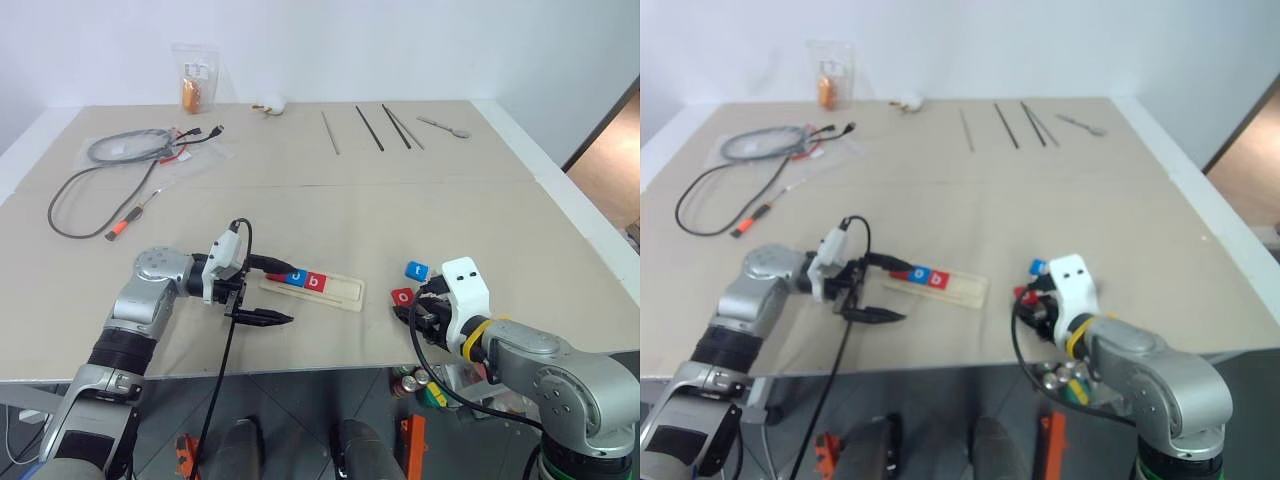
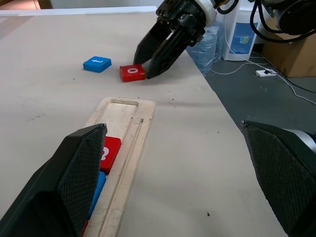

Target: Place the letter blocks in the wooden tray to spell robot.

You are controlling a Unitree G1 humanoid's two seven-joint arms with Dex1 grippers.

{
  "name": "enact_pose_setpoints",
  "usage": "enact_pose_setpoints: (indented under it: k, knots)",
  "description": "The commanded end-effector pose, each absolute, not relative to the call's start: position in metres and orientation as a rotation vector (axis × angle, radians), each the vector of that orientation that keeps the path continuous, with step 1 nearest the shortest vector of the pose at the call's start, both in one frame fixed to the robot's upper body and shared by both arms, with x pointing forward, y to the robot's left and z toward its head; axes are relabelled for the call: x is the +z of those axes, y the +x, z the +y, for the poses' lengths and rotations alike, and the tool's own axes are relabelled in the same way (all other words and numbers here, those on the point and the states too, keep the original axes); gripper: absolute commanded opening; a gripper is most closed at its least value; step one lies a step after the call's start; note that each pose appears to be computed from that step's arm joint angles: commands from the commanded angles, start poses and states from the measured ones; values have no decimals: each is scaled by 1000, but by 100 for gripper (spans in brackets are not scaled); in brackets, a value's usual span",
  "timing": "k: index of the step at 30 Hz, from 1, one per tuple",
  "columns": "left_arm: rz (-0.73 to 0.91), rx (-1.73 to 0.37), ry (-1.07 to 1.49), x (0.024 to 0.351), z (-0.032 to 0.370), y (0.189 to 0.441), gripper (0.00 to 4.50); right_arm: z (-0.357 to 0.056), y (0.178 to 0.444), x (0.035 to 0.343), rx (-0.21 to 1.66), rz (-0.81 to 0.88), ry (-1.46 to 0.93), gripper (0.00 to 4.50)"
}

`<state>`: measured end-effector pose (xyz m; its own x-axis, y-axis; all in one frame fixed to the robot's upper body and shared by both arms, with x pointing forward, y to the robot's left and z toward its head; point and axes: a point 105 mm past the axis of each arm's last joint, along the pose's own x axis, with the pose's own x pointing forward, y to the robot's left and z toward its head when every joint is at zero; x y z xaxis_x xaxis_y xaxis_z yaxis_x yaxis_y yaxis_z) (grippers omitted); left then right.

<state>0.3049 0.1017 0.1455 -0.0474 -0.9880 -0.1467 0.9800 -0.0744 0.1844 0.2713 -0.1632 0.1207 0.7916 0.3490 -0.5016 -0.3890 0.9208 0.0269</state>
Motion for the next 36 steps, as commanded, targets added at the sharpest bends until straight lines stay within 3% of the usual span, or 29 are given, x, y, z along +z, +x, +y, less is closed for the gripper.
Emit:
enact_pose_setpoints:
  k: [1,5,12,16,19,26,36]
  knots:
    - [-65,-1609,287,152,104,306,450,-164,275,133,417,479,-59,431]
    - [-64,-1601,287,151,105,307,450,-164,266,142,533,476,-68,446]
    - [-59,-1589,288,150,109,306,450,-218,261,164,658,440,-275,446]
    - [-54,-1585,293,150,110,305,450,-251,267,147,748,486,-435,446]
    - [-55,-1580,300,153,111,306,450,-261,287,147,788,446,-396,446]
    - [-43,-1537,323,158,124,304,450,-252,329,141,868,408,-402,446]
    - [-26,-1452,338,167,143,292,450,-226,324,139,1088,406,-376,446]
